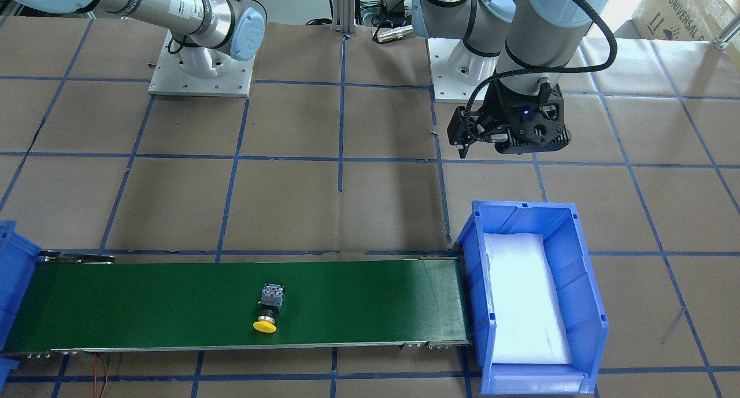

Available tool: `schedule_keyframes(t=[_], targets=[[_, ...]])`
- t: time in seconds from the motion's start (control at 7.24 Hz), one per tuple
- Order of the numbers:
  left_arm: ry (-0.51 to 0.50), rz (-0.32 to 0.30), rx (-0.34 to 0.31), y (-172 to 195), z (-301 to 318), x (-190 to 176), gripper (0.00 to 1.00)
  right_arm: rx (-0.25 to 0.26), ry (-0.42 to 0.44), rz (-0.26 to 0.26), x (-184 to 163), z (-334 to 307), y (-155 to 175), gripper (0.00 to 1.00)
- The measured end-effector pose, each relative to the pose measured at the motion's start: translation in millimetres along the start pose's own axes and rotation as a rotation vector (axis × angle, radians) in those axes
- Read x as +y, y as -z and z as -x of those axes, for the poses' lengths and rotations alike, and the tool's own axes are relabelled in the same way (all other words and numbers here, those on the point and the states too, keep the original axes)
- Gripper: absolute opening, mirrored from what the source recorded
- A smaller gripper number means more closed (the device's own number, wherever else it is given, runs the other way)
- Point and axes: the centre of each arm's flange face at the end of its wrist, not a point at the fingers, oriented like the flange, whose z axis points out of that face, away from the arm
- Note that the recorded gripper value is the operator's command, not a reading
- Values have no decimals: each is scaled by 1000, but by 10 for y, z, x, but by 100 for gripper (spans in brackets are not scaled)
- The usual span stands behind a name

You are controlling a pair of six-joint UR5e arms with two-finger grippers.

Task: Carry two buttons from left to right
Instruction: 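Move the right gripper back to the yellow button and grasp it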

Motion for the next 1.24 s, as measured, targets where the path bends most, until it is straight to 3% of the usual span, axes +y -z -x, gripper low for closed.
schedule_keyframes(t=[0.14,0.55,0.97,1.24], targets=[[0,0,0,-1,0,0,100,9,2,-9,-2,24,76,80],[0,0,0,-2,0,1,100,35,20,-49,-7,193,445,81],[0,0,0,-2,0,1,100,81,120,-98,-150,1220,1232,82],[0,0,0,-4,0,-1,100,66,156,-80,-254,2001,1278,82]])
